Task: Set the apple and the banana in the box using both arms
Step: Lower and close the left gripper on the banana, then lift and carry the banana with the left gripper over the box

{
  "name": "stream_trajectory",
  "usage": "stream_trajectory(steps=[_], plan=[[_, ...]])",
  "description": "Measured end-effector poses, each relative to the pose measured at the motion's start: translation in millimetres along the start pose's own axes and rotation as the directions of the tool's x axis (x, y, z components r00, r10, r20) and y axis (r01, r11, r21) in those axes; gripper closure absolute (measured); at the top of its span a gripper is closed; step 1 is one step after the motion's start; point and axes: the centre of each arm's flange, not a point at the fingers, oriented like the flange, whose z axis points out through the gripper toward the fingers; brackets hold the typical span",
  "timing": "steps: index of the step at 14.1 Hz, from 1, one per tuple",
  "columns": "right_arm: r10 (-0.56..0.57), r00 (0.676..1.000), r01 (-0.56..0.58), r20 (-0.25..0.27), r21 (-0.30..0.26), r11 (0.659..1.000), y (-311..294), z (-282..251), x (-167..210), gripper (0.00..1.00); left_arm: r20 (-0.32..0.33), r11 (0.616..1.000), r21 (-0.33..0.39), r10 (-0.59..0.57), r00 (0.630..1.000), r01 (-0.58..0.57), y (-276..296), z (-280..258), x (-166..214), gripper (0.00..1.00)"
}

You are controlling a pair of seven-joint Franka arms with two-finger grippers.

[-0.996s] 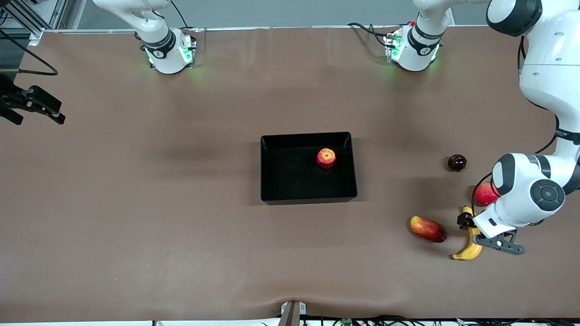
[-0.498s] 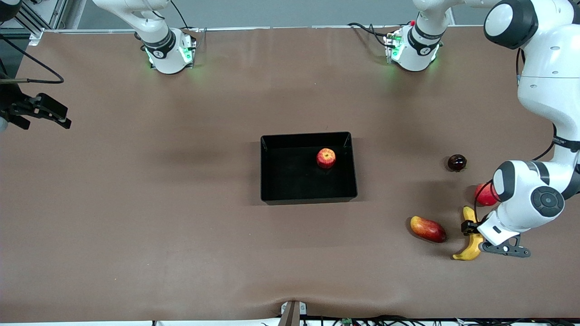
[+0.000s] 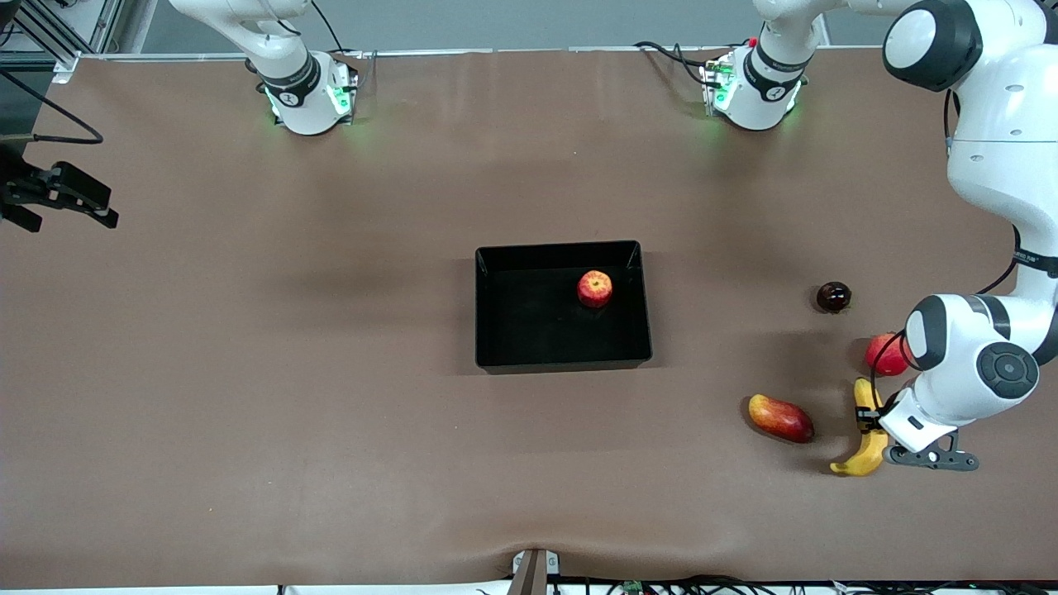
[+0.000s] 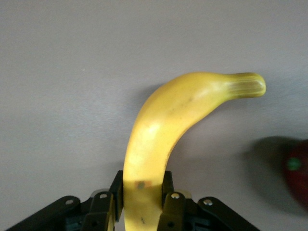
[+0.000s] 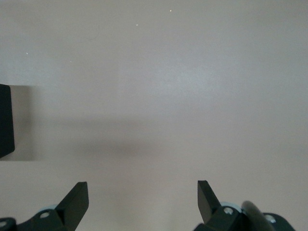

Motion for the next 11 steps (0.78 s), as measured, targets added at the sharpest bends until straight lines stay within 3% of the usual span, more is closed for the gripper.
stream_trajectory(steps=[4,6,8,11], plan=[[-0.025,1.000,0.025,0.000,0.000,1.000,3,-1,0,0.00,0.010,0.998,-0.041,0.038,0.999,-0.037,51,-93,20,0.66],[-0.029,1.000,0.029,-0.001,-0.001,1.000,4,-1,-1,0.00,0.025,0.999,-0.054,0.002,1.000,-0.001,94,-152,21,0.66],[-0.032,1.000,0.032,-0.001,-0.001,1.000,4,-1,-1,0.00,0.076,0.995,-0.055,-0.076,0.994,0.080,163,-192,13,0.66],[-0.031,1.000,0.031,-0.001,-0.001,1.000,4,-1,-1,0.00,0.121,0.979,-0.052,-0.188,0.975,0.196,285,-207,-8,0.66]])
